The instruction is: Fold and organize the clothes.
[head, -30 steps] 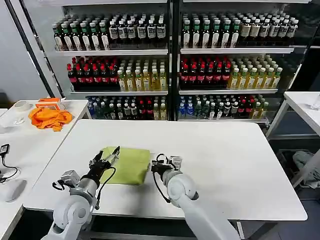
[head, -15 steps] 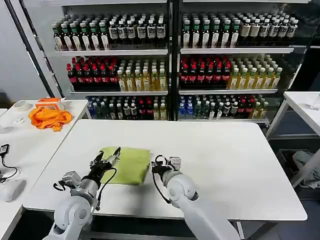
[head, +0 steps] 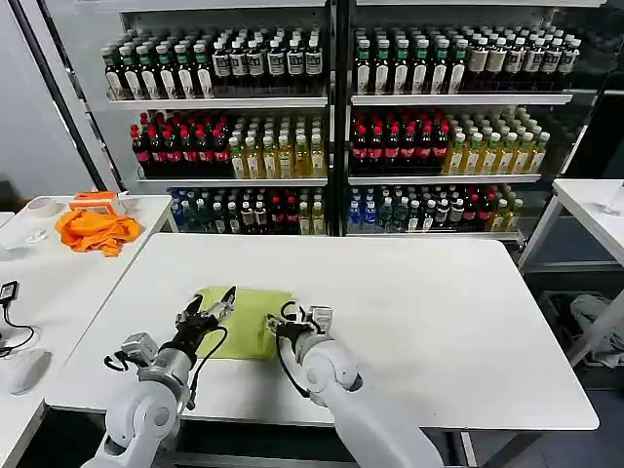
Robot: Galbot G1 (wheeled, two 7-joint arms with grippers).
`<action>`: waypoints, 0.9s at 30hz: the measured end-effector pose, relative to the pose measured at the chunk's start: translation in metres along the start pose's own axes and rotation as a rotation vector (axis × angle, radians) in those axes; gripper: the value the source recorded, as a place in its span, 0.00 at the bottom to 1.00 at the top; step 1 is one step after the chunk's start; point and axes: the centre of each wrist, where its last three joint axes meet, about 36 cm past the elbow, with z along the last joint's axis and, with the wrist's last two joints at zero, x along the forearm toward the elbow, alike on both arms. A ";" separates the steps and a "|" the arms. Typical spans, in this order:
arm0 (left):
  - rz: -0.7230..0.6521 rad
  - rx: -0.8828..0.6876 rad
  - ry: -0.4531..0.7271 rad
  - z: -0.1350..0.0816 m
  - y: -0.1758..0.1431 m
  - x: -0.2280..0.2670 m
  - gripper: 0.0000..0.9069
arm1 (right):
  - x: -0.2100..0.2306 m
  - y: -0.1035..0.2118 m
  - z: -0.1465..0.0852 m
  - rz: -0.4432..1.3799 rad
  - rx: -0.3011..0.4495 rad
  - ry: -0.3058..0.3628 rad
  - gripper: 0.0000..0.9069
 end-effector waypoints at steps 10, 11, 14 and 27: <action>0.002 0.002 0.002 0.001 -0.001 -0.002 1.00 | -0.002 0.010 0.006 -0.007 0.004 0.008 0.00; 0.001 0.002 0.003 0.001 -0.001 -0.002 1.00 | -0.002 0.011 0.007 -0.006 0.005 0.008 0.00; 0.001 0.004 0.003 0.002 -0.001 -0.002 1.00 | -0.003 0.010 0.007 -0.001 0.007 0.007 0.00; 0.005 0.013 0.006 0.003 -0.003 -0.003 1.00 | -0.002 0.001 0.002 0.019 0.014 -0.010 0.00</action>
